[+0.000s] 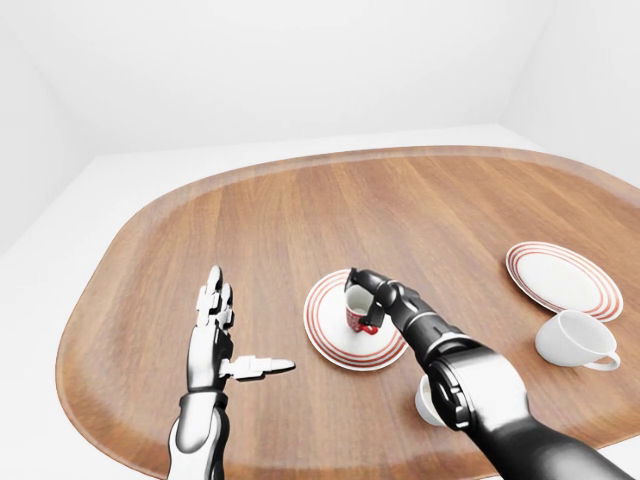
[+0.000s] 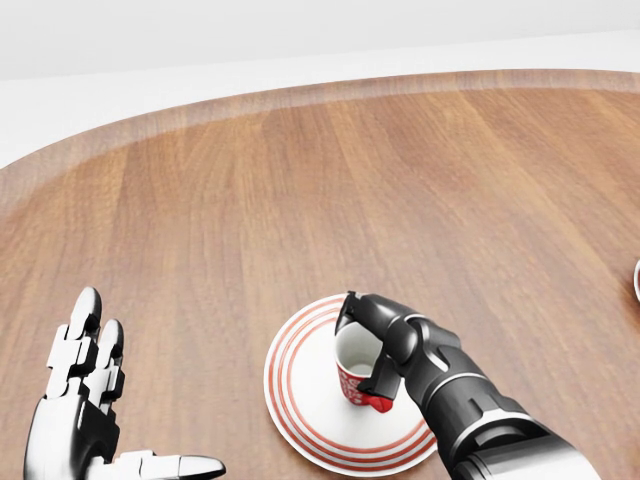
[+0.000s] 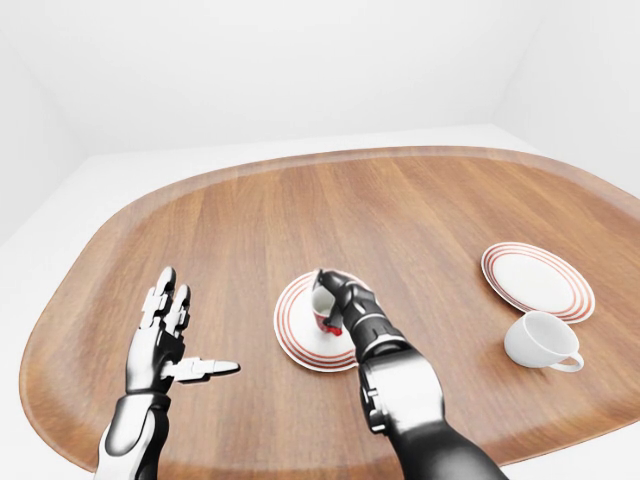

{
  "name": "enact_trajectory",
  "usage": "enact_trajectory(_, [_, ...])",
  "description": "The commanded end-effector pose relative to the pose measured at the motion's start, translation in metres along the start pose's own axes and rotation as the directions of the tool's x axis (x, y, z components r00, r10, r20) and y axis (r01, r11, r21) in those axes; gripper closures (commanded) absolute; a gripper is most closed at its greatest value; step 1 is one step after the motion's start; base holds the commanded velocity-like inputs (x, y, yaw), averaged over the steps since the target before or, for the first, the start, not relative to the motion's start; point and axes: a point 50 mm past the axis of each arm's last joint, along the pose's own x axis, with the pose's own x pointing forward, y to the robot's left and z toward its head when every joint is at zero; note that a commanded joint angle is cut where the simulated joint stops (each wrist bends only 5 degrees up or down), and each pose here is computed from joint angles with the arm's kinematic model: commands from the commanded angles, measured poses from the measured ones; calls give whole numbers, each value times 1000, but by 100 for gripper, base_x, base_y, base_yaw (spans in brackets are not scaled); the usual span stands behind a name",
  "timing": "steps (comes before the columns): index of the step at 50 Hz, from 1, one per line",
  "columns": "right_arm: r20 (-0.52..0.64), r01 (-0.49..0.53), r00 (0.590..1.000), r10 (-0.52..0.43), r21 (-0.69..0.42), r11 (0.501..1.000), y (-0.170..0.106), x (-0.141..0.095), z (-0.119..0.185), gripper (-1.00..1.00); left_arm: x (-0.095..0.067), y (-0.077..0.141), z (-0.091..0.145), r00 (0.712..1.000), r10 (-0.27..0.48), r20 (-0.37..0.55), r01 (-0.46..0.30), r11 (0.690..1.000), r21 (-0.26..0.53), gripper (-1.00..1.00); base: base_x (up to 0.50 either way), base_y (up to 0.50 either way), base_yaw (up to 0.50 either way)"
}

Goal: Put the red mug on the left plate.

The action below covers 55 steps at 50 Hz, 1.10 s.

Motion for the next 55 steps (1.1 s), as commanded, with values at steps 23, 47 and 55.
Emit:
enact_trajectory(23, [-71,66,996,-60,89,994,-1,0,-12,-100,0,0,-1,1000,3,-5,-3,1000,-2,-100,0,0,0])
enact_trajectory(47, [-76,48,996,-43,69,996,1,0,-13,-100,-1,0,-1,1000,2,-7,-2,1000,-1,-100,0,0,0])
enact_trajectory(55, [-6,77,997,-77,10,997,-31,-4,3,-100,-2,2,-1,1000,5,-7,-5,1000,-5,-100,0,0,0])
